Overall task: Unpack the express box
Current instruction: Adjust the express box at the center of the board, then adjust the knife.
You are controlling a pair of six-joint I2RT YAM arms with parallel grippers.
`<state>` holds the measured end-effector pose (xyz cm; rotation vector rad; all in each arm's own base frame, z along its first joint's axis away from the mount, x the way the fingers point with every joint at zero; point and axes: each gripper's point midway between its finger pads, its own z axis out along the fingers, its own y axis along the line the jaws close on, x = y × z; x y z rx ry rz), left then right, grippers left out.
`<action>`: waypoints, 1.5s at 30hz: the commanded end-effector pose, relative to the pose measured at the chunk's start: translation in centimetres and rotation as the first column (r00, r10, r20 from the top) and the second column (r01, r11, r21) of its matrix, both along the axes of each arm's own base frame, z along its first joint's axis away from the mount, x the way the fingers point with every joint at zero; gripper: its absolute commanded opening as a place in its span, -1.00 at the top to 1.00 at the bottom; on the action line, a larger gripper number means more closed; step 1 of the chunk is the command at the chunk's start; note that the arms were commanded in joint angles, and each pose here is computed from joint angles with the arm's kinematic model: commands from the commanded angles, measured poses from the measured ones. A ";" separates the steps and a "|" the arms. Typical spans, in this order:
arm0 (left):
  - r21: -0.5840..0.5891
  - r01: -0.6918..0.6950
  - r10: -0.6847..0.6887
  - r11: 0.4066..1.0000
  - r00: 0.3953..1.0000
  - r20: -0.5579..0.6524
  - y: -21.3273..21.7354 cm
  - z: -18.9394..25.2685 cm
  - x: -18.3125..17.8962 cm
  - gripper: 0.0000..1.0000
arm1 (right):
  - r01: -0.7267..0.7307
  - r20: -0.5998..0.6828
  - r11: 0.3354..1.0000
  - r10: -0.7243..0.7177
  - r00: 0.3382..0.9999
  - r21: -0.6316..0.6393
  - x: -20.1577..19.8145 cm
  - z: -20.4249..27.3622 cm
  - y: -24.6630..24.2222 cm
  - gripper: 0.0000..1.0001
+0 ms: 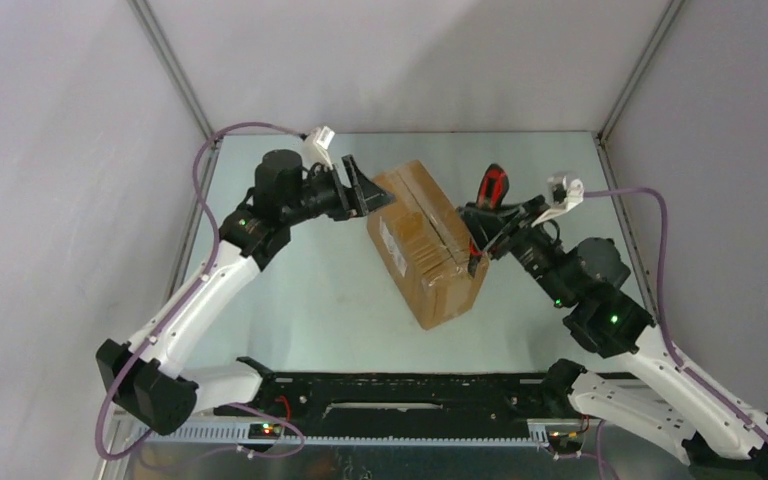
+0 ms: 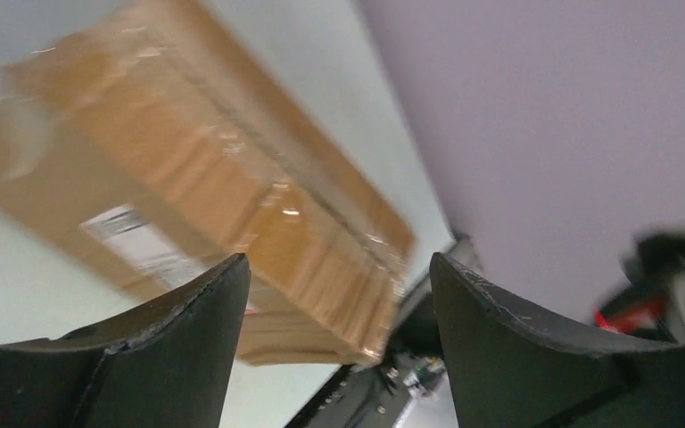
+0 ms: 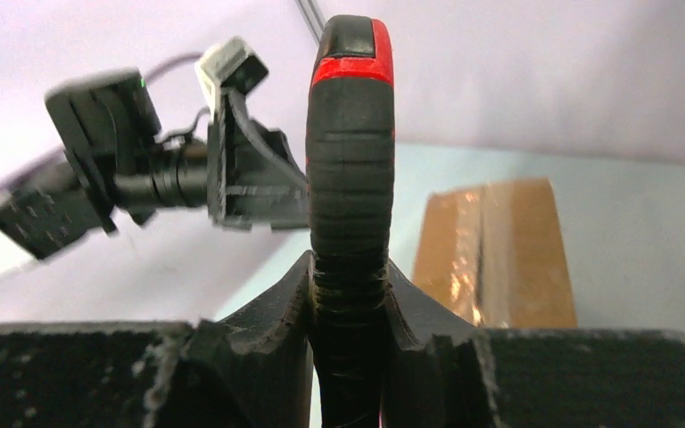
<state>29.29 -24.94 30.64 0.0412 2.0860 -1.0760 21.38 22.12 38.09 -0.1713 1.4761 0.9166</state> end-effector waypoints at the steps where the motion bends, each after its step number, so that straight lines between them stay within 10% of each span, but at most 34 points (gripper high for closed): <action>1: -0.189 0.429 -0.359 0.883 0.878 0.315 -4.5 8.4 -7.1 -0.56 | -0.186 0.099 0.967 0.171 0.980 0.176 -1.6 7.0 1.7 1.00; 8: -0.195 0.654 -0.513 0.731 0.715 0.476 -7.7 11.2 -12.4 -0.64 | -0.287 0.130 0.907 0.259 0.957 0.308 -2.5 10.9 2.9 1.00; 27: -0.212 0.781 -0.612 0.587 0.600 0.515 -11.4 11.3 -15.3 -0.30 | -0.283 0.075 0.889 0.274 0.959 0.360 -3.9 10.9 3.1 1.00; 36: -0.306 0.778 -0.613 0.549 0.623 0.486 -12.5 11.6 -15.4 0.33 | -0.273 0.050 0.901 0.272 0.961 0.338 -3.9 10.1 2.9 1.00; 40: -0.314 0.763 -0.602 0.564 0.641 0.477 -12.5 11.5 -15.2 0.98 | -0.271 0.051 0.905 0.269 0.962 0.328 -3.9 9.9 3.0 1.00; 45: -0.307 0.756 -0.594 0.579 0.648 0.476 -12.4 11.5 -15.1 1.00 | -0.256 0.040 0.908 0.258 0.965 0.331 -3.7 9.2 2.5 1.00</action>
